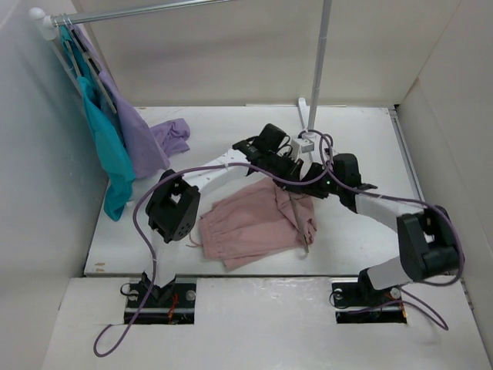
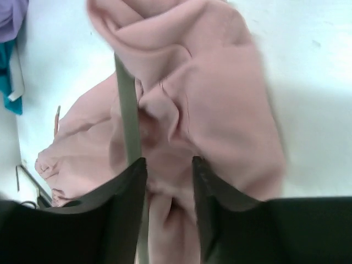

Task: Place the trousers on the hanger

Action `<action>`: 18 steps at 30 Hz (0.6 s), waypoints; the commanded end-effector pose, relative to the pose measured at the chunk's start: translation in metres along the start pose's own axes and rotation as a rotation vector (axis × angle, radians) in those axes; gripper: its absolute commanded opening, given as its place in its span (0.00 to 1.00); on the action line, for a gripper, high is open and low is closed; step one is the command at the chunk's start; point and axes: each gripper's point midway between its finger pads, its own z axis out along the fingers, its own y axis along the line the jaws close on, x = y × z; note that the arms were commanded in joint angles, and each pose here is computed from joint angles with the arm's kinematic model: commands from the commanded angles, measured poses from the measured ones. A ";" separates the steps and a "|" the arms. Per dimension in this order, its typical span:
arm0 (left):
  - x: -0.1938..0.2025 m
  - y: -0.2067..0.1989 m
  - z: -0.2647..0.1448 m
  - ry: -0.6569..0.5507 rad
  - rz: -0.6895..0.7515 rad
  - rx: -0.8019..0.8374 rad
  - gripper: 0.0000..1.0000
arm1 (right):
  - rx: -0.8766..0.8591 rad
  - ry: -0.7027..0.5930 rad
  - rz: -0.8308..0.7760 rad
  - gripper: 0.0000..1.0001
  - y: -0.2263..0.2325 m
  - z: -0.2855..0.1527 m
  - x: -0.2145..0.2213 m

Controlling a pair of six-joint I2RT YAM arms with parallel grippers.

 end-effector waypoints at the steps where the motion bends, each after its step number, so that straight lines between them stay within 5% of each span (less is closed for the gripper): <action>1: 0.011 0.018 -0.005 0.004 -0.025 -0.090 0.00 | 0.101 -0.024 -0.048 0.47 0.004 -0.034 -0.014; 5: 0.017 0.018 -0.005 0.003 -0.060 -0.099 0.00 | 0.201 -0.059 -0.028 0.46 -0.005 -0.060 -0.011; 7: 0.015 0.019 -0.003 0.002 -0.071 -0.099 0.00 | 0.208 -0.027 0.015 0.27 -0.012 -0.064 0.009; 14: 0.005 0.015 -0.001 -0.014 -0.096 -0.075 0.00 | -0.014 0.083 0.043 0.01 0.012 -0.056 0.080; 18: 0.008 0.011 0.006 -0.010 -0.136 -0.026 0.00 | -0.159 0.054 0.049 0.00 0.028 -0.050 0.094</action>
